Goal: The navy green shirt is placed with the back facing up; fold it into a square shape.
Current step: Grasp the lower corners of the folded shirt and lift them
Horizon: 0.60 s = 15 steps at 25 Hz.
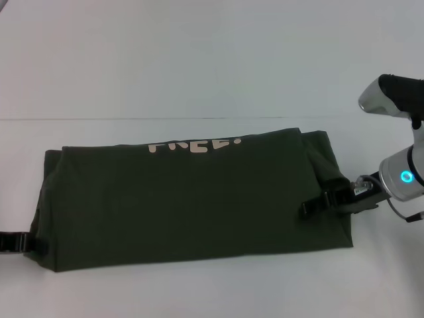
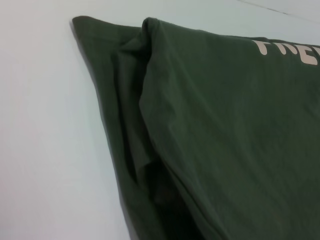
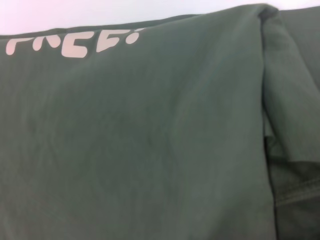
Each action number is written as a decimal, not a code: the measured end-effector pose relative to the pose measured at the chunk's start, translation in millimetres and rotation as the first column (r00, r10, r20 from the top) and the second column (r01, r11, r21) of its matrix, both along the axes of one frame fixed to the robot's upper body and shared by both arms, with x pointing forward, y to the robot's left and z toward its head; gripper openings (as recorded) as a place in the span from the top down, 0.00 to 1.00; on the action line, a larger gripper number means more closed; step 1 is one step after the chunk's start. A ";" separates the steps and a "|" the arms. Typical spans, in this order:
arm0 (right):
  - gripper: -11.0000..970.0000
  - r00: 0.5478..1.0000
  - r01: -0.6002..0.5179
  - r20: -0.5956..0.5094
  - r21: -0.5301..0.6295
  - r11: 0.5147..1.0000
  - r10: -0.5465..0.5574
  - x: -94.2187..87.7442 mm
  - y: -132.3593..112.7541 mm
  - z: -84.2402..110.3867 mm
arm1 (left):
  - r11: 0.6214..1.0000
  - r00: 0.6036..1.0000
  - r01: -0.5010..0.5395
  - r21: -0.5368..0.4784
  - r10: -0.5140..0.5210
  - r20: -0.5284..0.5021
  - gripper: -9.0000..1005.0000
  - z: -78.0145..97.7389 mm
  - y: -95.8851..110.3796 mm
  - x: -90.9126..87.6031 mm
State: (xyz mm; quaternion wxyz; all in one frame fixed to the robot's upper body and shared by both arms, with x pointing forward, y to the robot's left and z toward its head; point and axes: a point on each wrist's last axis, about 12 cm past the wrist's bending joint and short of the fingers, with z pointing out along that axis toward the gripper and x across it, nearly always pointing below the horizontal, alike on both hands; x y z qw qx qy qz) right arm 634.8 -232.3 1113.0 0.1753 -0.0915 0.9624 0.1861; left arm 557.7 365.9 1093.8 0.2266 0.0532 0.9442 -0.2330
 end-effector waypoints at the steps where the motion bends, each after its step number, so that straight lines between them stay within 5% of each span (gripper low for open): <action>1: 0.12 1.000 -0.003 -0.003 0.002 1.000 0.003 -0.7 1.1 -1.4 | 1.000 1.000 0.000 0.000 0.000 0.000 0.99 0.0 0.0 0.0; 15: 0.12 1.000 0.004 -0.023 0.006 1.000 -0.003 -3.8 -1.4 -8.3 | 1.000 1.000 0.002 0.003 -0.002 0.001 0.99 0.5 -0.1 1.0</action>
